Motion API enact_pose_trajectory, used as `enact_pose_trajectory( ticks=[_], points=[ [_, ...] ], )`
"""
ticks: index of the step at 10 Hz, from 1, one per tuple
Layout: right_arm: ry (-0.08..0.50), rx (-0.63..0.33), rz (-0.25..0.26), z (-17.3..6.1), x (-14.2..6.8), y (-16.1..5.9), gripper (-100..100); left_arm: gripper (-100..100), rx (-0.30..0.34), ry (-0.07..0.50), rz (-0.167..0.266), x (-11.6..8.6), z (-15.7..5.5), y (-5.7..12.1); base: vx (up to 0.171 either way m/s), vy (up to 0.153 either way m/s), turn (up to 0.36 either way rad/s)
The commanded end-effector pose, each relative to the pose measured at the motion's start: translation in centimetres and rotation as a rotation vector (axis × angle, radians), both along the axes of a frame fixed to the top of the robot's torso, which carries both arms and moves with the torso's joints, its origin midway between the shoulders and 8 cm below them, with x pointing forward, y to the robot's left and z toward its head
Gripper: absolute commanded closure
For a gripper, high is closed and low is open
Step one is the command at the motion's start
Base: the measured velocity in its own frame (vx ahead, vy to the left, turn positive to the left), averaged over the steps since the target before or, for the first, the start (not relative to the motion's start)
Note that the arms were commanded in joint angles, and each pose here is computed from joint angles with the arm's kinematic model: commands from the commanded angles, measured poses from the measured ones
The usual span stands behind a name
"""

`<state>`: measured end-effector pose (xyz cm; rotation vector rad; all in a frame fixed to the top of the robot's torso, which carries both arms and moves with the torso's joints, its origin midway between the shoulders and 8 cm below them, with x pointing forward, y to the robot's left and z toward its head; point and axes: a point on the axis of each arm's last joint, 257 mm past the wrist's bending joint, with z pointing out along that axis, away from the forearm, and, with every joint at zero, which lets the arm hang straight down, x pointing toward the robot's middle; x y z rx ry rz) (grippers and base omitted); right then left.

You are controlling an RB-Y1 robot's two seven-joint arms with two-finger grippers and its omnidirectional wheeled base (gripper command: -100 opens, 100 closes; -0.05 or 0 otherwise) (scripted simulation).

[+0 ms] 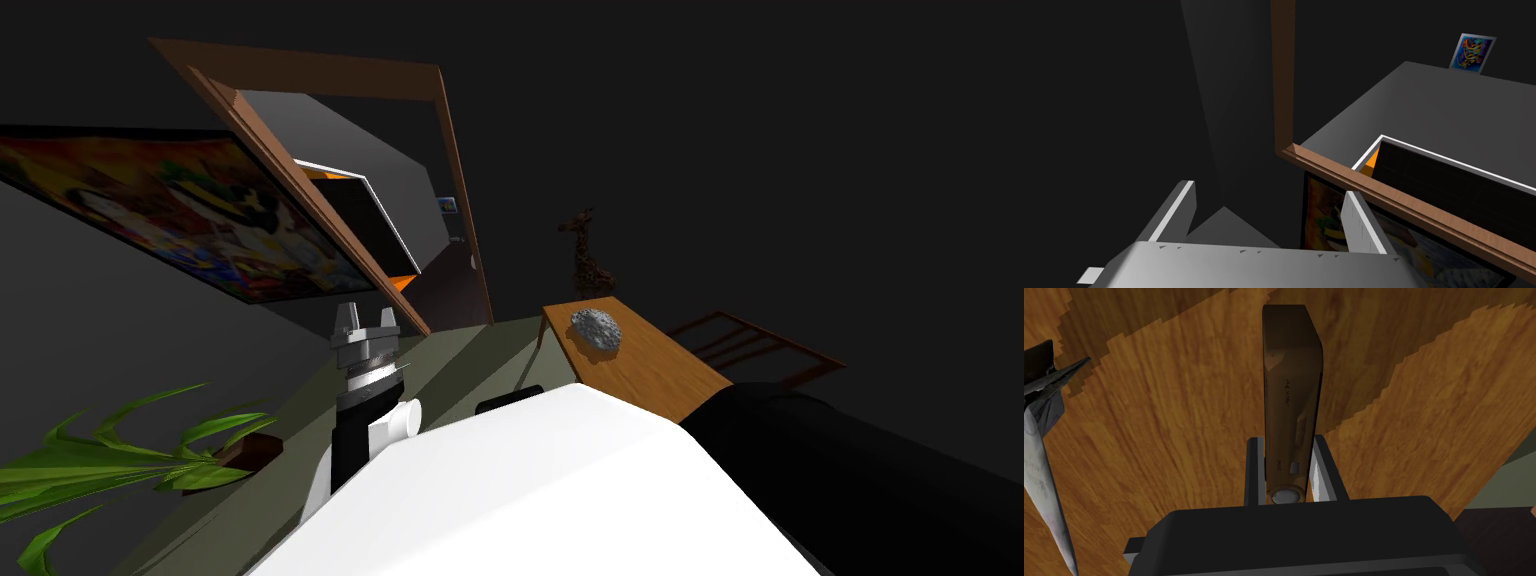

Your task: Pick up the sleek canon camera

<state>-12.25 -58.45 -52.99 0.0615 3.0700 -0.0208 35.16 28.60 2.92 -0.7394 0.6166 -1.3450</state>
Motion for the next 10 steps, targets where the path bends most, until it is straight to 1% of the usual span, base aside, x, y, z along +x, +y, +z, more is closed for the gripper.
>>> enact_pose_trajectory(
  ticks=[1, 3, 4, 5, 8, 9, 10],
  points=[
    [0.0, 0.0, 0.0, 0.0, 0.0, 0.0, 100, 0, 0.0, 0.0, 0.0, 0.0, 0.0, 0.0, 0.0, 0.0, 0.0],
    [0.0, 0.0, 0.0, 0.0, 0.0, 0.0, 100, 0, 0.0, 0.0, 0.0, 0.0, 0.0, 0.0, 0.0, 0.0, 0.0],
    [0.0, 0.0, 0.0, 0.0, 0.0, 0.0, 0, 0, 0.0, 0.0, 0.0, 0.0, 0.0, 0.0, 0.0, 0.0, 0.0],
    [0.001, -0.003, 0.01, 0.2, 0.0, -0.2, 100, 0, 0.0, 0.0, 0.0, 0.0, 0.0, 0.0, 0.049, -0.004, -0.192],
    [0.003, 0.001, 0.092, 1.8, -0.1, -0.9, 100, 0, 0.0, 0.0, 0.0, 0.0, 0.0, 0.0, 0.144, -0.002, -0.305],
    [0.004, -0.001, 0.073, 1.5, -0.3, -0.9, 100, 0, 0.0, 0.0, 0.0, 0.0, 0.0, 0.0, 0.066, -0.003, -0.051],
    [0.005, 0.001, 0.078, 1.6, -0.4, -0.9, 0, 0, 0.0, 0.0, 0.0, 0.0, 0.0, 0.0, 0.011, 0.001, 0.01]
  ],
)
